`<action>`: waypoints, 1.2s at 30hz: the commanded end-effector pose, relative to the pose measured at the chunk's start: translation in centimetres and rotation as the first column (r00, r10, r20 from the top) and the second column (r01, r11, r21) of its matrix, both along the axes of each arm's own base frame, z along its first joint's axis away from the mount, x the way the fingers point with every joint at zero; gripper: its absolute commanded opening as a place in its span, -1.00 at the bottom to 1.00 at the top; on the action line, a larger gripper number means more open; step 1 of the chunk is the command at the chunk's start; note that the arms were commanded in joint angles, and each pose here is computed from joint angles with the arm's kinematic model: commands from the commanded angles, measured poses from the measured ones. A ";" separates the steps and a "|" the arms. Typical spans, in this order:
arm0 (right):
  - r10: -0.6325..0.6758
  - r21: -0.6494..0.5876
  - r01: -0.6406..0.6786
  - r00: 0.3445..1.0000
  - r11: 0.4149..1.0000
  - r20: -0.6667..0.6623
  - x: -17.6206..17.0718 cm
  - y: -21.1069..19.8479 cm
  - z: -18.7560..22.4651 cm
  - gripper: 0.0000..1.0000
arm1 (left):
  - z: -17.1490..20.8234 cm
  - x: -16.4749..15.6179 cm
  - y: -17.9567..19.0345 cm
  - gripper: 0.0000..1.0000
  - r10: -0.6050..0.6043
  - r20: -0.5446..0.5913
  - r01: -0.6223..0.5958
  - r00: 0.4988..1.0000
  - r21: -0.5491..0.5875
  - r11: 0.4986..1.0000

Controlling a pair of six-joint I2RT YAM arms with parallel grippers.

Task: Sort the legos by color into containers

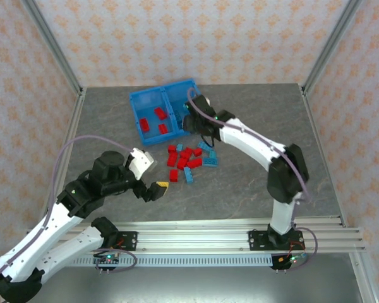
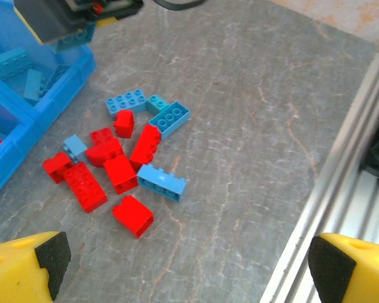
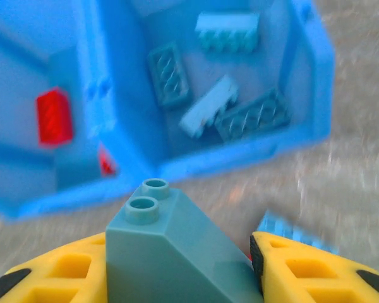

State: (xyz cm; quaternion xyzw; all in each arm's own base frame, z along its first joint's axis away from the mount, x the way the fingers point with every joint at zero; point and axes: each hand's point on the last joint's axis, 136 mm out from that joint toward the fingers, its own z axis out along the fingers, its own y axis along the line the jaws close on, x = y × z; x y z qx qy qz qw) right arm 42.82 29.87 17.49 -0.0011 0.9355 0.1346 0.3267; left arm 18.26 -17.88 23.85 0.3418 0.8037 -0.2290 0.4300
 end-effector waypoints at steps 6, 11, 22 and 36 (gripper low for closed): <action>-0.010 -0.095 0.003 0.997 0.995 -0.074 8.0 2.3 -4.9 -0.04 | 0.8 2.6 1.7 1.00 0.154 0.141 -0.153 0.978 -0.023 0.988; -0.038 -0.057 0.035 0.998 0.998 -0.050 9.9 3.0 -4.5 0.11 | -0.8 2.6 2.1 1.00 0.164 0.125 -0.167 0.979 0.015 0.986; 0.048 0.043 -0.046 0.998 0.998 -0.042 7.2 3.4 2.2 0.47 | -0.2 1.8 2.3 1.00 0.096 0.133 -0.109 0.987 0.096 0.989; 0.231 -0.011 -0.239 0.947 0.971 -0.224 -18.3 1.7 -3.5 0.45 | -3.9 0.8 2.9 1.00 0.046 0.067 -0.059 0.997 0.211 0.976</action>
